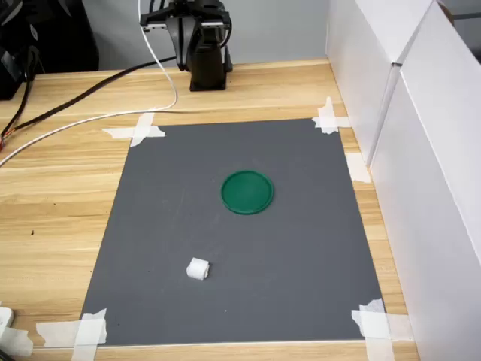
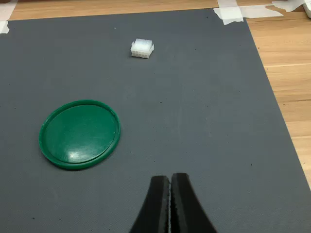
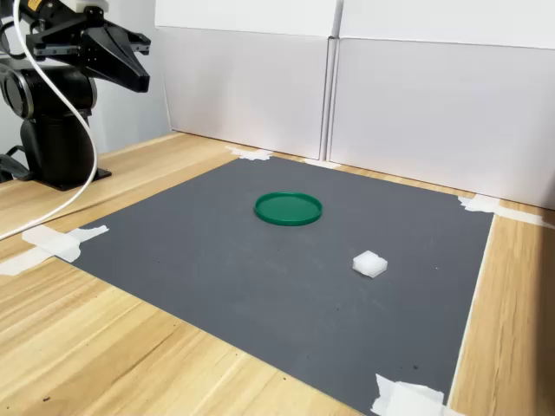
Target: Grasp a white terminal and put it in the green lid.
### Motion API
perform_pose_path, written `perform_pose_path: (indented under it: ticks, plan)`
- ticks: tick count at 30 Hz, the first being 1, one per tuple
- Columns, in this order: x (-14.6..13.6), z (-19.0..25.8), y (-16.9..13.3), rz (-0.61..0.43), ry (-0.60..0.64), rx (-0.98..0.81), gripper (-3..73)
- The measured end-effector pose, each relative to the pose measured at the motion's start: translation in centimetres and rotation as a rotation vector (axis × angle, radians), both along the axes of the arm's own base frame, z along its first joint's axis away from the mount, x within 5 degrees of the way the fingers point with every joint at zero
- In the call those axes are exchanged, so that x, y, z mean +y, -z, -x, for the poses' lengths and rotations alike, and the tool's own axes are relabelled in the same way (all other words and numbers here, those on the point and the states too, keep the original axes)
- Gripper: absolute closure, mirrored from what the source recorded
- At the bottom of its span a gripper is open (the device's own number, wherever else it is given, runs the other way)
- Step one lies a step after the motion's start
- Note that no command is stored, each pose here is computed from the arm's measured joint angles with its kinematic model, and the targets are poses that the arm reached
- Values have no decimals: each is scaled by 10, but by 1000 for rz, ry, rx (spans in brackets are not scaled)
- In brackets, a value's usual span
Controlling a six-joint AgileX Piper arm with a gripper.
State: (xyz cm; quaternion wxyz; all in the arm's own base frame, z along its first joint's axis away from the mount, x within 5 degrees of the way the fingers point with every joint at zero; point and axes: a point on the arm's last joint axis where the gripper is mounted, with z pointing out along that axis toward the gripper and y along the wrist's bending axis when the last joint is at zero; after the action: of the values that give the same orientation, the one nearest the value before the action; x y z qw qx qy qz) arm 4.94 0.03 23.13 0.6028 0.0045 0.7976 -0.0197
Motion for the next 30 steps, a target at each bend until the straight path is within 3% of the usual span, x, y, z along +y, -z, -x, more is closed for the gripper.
perform_pose_path:
  ticks: [22, 30]
  plan:
    - [0, -2, 0, 2, -2, 18, 711]
    - [-3, -33, -31, 9, -13, 157, 711]
